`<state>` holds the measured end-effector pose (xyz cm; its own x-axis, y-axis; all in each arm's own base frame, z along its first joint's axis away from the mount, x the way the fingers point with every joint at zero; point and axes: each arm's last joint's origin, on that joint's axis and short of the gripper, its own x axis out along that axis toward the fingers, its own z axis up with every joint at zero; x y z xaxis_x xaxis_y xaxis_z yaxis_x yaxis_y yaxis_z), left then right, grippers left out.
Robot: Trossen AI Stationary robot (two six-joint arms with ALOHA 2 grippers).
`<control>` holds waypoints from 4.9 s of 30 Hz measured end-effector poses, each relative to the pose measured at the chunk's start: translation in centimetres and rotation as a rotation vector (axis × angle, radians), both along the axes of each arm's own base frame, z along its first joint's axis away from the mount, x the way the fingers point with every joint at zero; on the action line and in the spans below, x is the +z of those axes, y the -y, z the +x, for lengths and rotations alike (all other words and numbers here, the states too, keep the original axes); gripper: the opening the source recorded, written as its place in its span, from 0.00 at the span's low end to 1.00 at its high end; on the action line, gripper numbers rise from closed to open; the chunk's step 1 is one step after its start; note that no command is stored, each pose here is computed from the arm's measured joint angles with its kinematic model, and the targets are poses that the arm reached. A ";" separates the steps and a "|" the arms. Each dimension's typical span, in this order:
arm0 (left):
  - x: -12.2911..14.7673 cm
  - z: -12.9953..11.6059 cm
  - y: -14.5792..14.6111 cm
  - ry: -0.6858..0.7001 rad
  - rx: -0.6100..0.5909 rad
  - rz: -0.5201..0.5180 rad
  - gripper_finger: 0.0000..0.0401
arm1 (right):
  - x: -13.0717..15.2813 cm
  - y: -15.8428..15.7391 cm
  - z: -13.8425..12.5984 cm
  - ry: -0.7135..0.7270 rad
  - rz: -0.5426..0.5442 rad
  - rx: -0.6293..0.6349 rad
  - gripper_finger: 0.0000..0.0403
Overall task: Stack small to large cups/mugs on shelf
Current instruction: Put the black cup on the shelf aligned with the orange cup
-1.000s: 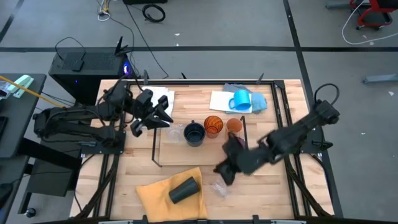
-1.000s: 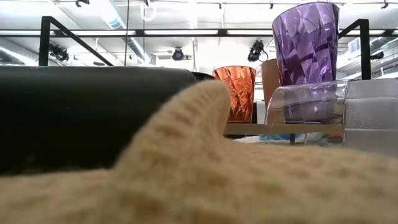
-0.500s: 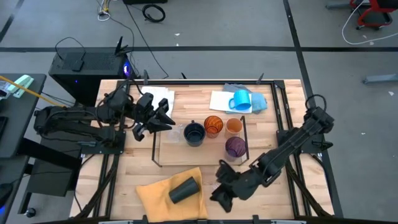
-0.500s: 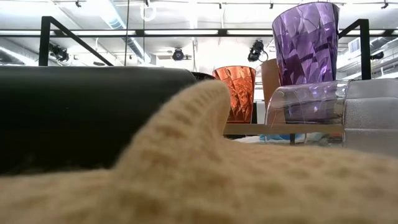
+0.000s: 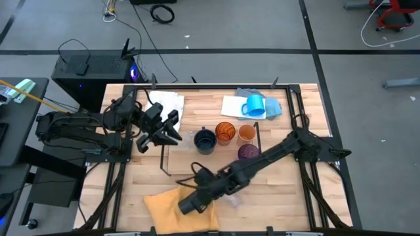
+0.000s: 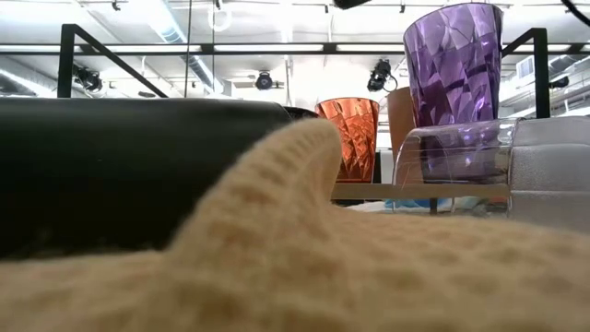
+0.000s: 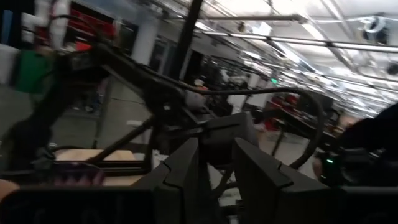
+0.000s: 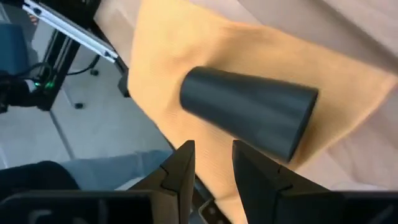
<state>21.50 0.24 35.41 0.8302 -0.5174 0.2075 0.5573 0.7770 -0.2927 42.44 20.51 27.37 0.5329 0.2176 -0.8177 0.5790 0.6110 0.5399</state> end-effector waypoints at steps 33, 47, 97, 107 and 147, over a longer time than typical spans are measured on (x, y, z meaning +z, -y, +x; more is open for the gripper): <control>-0.1 -0.2 0.3 -0.002 -0.129 0.034 0.27 | -4.0 3.2 0.9 -0.261 0.083 -0.168 0.29; 0.0 -0.2 0.3 -0.003 -0.130 0.032 0.27 | -6.0 2.8 1.9 -0.265 0.097 -0.148 0.29; 0.0 -0.2 -0.3 0.014 -0.093 0.056 0.27 | 1.4 2.5 2.7 -0.055 0.043 -0.026 0.00; 0.1 -0.4 -0.3 0.021 -0.093 0.057 0.27 | 3.6 1.6 1.9 -0.027 0.045 -0.009 0.00; -0.2 -0.5 -2.5 -0.004 0.006 0.062 0.27 | 14.3 10.6 -6.8 -0.018 -0.182 -0.122 0.00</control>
